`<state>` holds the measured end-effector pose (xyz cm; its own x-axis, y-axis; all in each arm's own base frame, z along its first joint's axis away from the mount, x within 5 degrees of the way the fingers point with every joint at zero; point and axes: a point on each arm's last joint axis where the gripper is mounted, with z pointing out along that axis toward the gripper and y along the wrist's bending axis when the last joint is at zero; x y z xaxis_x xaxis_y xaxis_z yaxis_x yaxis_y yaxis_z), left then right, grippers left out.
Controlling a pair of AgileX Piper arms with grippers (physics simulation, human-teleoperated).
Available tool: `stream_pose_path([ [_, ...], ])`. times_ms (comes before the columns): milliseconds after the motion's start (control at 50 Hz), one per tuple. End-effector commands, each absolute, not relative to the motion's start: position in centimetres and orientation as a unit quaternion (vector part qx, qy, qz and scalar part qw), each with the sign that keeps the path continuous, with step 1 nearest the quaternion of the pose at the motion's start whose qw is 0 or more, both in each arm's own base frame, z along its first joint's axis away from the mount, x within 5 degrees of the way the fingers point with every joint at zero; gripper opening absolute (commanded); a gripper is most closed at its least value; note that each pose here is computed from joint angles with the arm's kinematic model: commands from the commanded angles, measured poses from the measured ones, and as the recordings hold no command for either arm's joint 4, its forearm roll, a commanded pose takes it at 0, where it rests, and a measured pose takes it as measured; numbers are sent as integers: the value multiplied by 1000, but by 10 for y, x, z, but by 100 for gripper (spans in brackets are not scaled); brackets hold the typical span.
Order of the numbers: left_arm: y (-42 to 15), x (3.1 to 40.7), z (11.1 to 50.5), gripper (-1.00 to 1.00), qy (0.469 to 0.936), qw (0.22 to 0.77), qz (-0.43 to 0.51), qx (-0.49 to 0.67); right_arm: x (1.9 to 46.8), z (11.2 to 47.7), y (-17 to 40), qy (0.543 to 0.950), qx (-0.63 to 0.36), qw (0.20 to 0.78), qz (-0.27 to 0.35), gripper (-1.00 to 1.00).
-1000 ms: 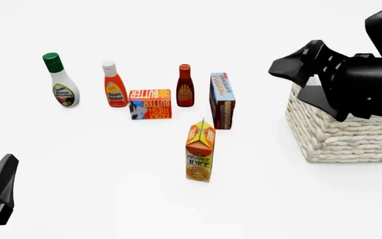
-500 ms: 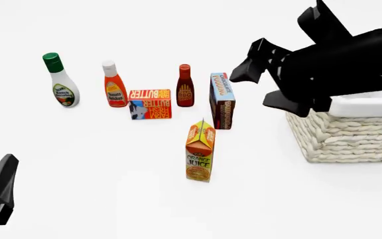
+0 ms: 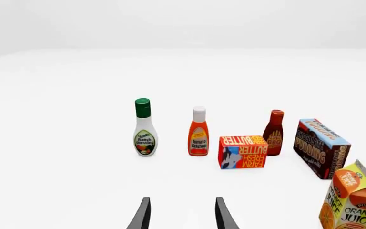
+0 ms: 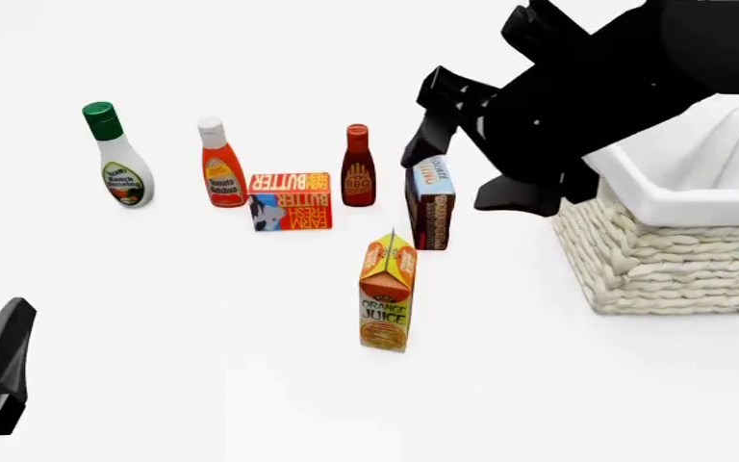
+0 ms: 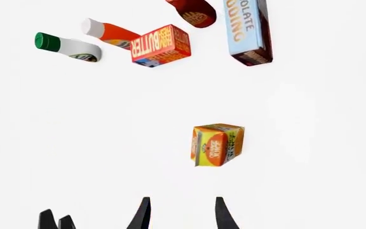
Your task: Pick the orange juice and place it in the basket.
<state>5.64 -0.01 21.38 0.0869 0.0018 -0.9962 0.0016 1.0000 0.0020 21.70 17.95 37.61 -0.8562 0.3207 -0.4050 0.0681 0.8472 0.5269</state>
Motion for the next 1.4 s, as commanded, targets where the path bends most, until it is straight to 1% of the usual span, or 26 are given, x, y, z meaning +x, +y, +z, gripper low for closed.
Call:
stream_pose_path([
  [20, 0, 56, 214, 100, 676, 737, 0, 1, 225, 379, 197, 941, 98, 220, 236, 100],
  [140, 0, 56, 214, 100, 676, 737, 0, 1, 233, 382, 209, 946, 93, 209, 228, 100],
  [420, 0, 56, 214, 100, 676, 737, 0, 1, 239, 368, 227, 960, 97, 172, 200, 100],
  [580, 0, 56, 214, 100, 676, 737, 0, 1, 246, 371, 233, 964, 93, 163, 188, 100],
  [700, 0, 56, 214, 100, 676, 737, 0, 1, 250, 364, 236, 969, 96, 151, 173, 100],
  [780, 0, 56, 214, 100, 676, 737, 0, 1, 254, 366, 240, 970, 90, 148, 169, 100],
  [920, 0, 56, 214, 100, 676, 737, 0, 1, 257, 354, 245, 974, 91, 136, 156, 100],
  [940, 0, 56, 214, 100, 676, 737, 0, 1, 264, 346, 239, 977, 92, 131, 143, 100],
  [980, 0, 56, 214, 100, 676, 737, 0, 1, 263, 346, 241, 977, 91, 130, 144, 100],
  [1000, 0, 56, 214, 100, 676, 737, 0, 1, 267, 329, 248, 983, 76, 115, 125, 100],
  [1400, 0, 56, 214, 100, 676, 737, 0, 1, 269, 318, 254, 985, 72, 104, 114, 100],
])
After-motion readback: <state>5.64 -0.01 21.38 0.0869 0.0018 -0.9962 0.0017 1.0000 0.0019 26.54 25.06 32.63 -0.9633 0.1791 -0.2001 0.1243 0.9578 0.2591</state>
